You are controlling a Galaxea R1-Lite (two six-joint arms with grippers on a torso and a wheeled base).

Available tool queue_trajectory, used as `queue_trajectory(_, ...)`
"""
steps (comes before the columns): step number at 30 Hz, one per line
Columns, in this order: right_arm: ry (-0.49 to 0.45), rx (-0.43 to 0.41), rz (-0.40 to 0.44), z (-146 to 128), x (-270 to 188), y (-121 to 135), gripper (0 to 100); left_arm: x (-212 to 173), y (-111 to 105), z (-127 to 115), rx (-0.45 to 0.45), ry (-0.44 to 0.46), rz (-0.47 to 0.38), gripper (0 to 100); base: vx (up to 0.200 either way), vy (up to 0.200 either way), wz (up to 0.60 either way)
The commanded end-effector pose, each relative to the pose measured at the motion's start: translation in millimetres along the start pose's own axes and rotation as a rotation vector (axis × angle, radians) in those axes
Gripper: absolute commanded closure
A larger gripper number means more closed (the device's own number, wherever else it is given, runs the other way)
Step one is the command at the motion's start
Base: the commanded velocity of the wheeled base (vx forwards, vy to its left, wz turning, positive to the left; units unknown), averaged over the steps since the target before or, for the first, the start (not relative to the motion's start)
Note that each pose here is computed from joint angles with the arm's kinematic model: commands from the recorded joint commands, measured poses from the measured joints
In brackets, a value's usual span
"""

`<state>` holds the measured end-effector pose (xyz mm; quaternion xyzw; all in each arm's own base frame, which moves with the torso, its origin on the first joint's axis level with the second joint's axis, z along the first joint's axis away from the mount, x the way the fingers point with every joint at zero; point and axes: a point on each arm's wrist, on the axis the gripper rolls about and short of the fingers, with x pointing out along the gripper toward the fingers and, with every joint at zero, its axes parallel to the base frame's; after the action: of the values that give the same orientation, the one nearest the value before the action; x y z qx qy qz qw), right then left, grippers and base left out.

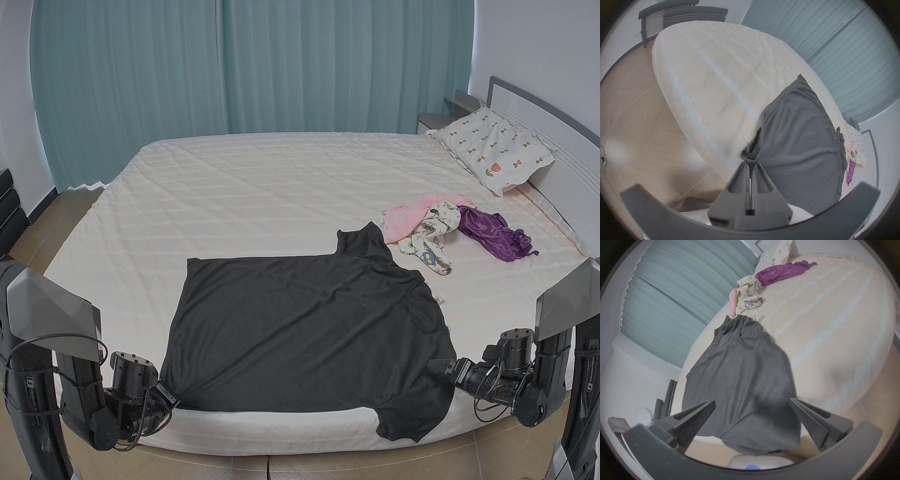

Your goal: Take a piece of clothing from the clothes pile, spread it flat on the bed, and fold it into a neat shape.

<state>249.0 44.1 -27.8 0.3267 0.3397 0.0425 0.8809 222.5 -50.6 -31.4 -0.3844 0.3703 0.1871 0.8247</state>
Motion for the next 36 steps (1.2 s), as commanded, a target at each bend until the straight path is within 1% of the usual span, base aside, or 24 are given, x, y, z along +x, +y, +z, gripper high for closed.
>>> queue_trajectory(1,-0.018,-0.006,-0.039,6,16,-20,0,2,3,0,-0.004,0.008,0.005,100,0.0,0.0,0.0)
queue_trajectory(5,-0.042,-0.004,-0.037,12,24,-24,0,2,3,0,-0.006,0.006,0.0,100,0.0,0.0,0.0)
queue_trajectory(11,-0.036,-0.013,0.008,15,36,-23,0,2,3,1,-0.01,0.003,-0.002,100,0.0,0.0,0.0)
queue_trajectory(12,-0.034,-0.015,0.011,14,36,-22,100,2,3,1,-0.01,0.003,-0.002,100,0.0,0.0,0.0)
queue_trajectory(17,-0.065,-0.021,0.03,21,38,-18,100,2,3,1,-0.01,0.003,-0.002,100,0.0,0.0,0.0)
queue_trajectory(20,-0.118,-0.027,0.057,34,44,-15,100,3,3,1,-0.011,0.002,-0.003,100,0.0,0.0,0.0)
queue_trajectory(22,-0.136,-0.029,0.066,39,47,-15,100,3,3,1,-0.012,0.002,-0.002,100,0.0,0.0,0.0)
queue_trajectory(23,-0.162,-0.037,0.086,46,52,-11,100,3,3,1,-0.012,0.001,-0.004,100,0.0,0.0,0.0)
queue_trajectory(25,-0.182,-0.053,0.102,52,58,-8,100,3,3,1,-0.012,0.002,-0.002,100,0.0,0.0,0.0)
queue_trajectory(27,-0.179,-0.08,0.097,57,64,-5,100,3,3,1,-0.011,0.002,-0.003,100,0.0,0.0,0.0)
queue_trajectory(28,-0.179,-0.08,0.097,57,64,-5,100,3,3,1,-0.011,0.002,-0.003,100,0.0,0.0,0.0)
queue_trajectory(29,-0.16,-0.105,0.094,61,71,-3,100,3,3,1,-0.012,0.002,-0.002,100,0.0,0.0,0.0)
queue_trajectory(32,-0.156,-0.123,0.107,66,77,0,100,3,3,1,-0.011,0.002,-0.003,100,0.0,0.0,0.0)
queue_trajectory(36,-0.19,-0.141,0.137,77,90,8,100,3,2,1,-0.011,0.002,-0.004,100,0.0,0.0,0.0)
